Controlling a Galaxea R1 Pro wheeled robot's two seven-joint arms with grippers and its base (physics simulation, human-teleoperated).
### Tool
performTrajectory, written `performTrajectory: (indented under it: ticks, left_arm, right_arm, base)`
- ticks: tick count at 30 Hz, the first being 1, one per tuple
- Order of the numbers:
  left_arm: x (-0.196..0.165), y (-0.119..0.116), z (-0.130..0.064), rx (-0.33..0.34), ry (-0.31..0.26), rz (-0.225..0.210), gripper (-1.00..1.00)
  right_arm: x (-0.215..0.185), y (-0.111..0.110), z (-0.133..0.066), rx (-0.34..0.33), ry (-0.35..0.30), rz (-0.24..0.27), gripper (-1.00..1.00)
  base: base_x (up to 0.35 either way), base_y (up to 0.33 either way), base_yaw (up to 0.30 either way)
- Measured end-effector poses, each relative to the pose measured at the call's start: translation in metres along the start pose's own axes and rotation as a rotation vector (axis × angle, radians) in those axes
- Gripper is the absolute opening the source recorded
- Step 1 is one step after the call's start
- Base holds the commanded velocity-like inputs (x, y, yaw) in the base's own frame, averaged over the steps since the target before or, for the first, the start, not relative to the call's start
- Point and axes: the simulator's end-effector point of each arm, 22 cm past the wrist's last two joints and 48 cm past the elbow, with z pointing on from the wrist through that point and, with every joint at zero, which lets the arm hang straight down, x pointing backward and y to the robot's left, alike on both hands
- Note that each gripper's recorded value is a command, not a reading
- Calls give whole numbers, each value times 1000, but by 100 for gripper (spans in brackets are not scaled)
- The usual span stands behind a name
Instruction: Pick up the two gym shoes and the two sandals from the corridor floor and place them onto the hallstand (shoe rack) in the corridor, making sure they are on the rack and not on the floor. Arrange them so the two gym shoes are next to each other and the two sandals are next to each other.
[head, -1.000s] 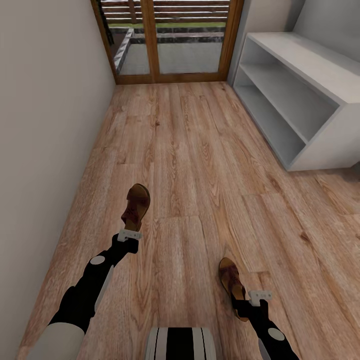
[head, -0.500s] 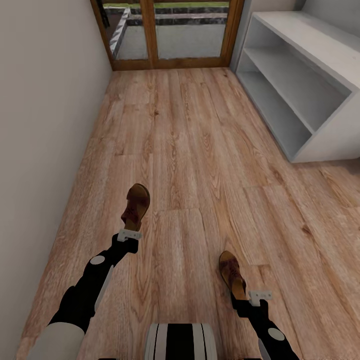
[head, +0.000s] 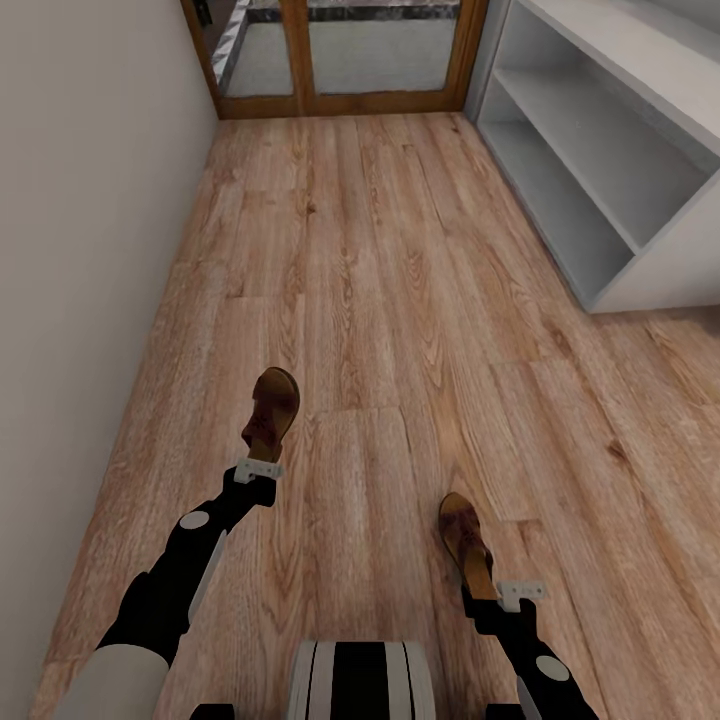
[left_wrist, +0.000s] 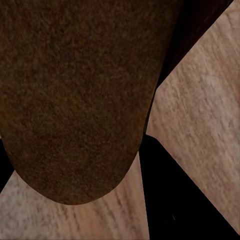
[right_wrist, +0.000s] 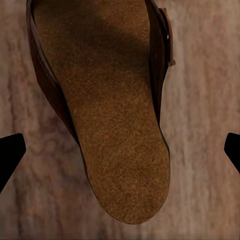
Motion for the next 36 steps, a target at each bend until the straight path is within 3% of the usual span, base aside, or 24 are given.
performTrajectory:
  ticks: [14, 36]
  left_arm:
    - [46, -1, 17, 5, 72, -16, -100]
    - [55, -1, 19, 7, 85, -20, -100]
  right_arm:
    - [38, 0, 10, 0, 73, -2, 100]
    - [45, 0, 11, 0, 86, -3, 100]
  base:
    - [0, 0, 0]
    - [33, 0, 0]
